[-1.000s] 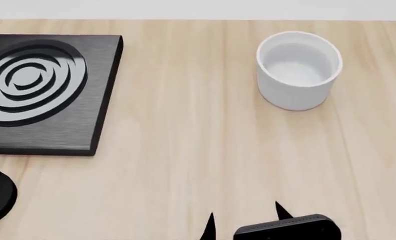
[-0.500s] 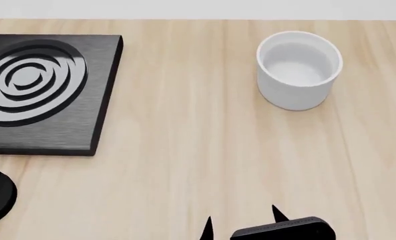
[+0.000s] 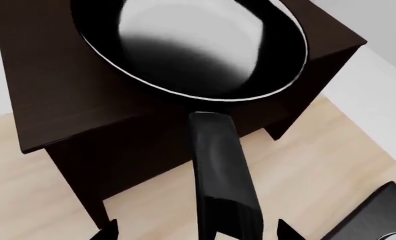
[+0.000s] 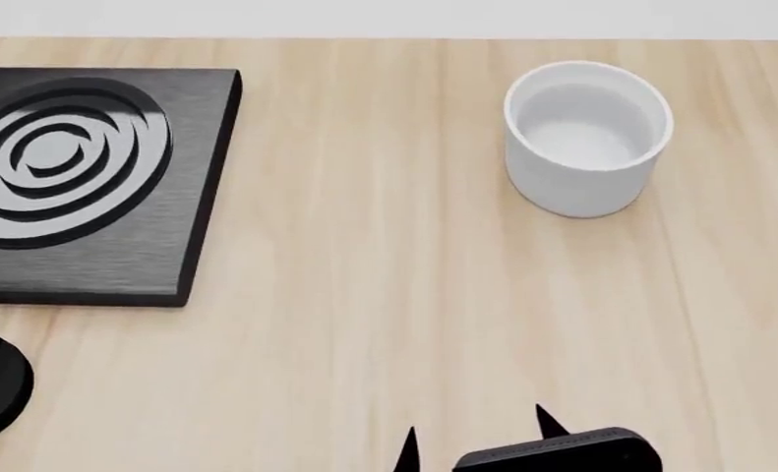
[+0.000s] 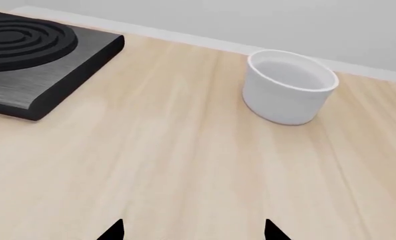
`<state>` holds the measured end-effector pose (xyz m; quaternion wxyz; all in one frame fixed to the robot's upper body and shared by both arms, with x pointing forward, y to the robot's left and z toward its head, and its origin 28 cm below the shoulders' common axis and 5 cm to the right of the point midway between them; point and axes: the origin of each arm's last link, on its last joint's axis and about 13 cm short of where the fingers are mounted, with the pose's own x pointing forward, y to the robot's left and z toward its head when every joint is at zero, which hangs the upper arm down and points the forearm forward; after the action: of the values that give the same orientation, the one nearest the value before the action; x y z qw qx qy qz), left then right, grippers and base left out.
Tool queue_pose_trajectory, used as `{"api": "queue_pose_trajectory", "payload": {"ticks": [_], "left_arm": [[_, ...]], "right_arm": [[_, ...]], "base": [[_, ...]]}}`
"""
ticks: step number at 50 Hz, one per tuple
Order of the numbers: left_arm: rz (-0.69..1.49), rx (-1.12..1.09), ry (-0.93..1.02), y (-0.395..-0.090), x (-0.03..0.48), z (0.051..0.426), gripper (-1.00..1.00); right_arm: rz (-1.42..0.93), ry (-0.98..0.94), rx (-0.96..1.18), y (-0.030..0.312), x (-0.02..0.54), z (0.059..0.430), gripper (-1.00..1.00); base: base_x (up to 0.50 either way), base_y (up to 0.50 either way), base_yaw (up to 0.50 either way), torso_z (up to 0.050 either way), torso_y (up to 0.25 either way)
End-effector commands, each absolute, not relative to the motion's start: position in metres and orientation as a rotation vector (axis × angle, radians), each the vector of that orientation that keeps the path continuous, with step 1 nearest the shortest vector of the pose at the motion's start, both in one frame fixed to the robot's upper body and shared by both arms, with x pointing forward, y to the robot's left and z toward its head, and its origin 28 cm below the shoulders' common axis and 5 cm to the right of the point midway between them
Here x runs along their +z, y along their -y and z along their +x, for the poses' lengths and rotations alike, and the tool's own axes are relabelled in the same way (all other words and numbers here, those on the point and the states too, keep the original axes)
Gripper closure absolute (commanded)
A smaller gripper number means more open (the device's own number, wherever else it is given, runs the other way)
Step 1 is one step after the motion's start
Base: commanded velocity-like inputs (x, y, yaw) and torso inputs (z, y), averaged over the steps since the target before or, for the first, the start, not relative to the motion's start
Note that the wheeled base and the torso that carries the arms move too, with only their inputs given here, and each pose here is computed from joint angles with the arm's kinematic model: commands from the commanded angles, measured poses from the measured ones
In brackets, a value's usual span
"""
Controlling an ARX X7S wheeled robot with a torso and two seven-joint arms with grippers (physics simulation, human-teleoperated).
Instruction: Put the frying pan on the cabinet shelf.
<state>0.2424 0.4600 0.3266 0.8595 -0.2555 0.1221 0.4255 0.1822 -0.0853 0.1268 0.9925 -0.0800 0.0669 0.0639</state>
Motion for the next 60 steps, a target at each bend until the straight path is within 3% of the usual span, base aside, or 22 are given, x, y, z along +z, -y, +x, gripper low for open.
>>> {"api": "queue_pose_trajectory", "payload": {"ticks": [1,32,60], "left_arm": [[-0.517,0.843,-0.245,-0.455,0.336,0.253,-1.00],[-0.424,0.756,-0.218,-0.448,0.357,0.235,-1.00],[-0.325,0.679,-0.148,-0.433,0.369,0.189,-1.00]], "right_arm": [[-0.161,-0.132,0.124,0.086,0.128,0.182,-1.00],[-0.157,-0.133,0.122,0.088,0.127,0.182,-1.00],[-0.154,-0.132,0.117,0.089,0.128,0.181,-1.00]], "base": [[0.00,0.00,0.00,0.000,0.000],[0.00,0.00,0.00,0.000,0.000],[0.00,0.00,0.00,0.000,0.000]]}}
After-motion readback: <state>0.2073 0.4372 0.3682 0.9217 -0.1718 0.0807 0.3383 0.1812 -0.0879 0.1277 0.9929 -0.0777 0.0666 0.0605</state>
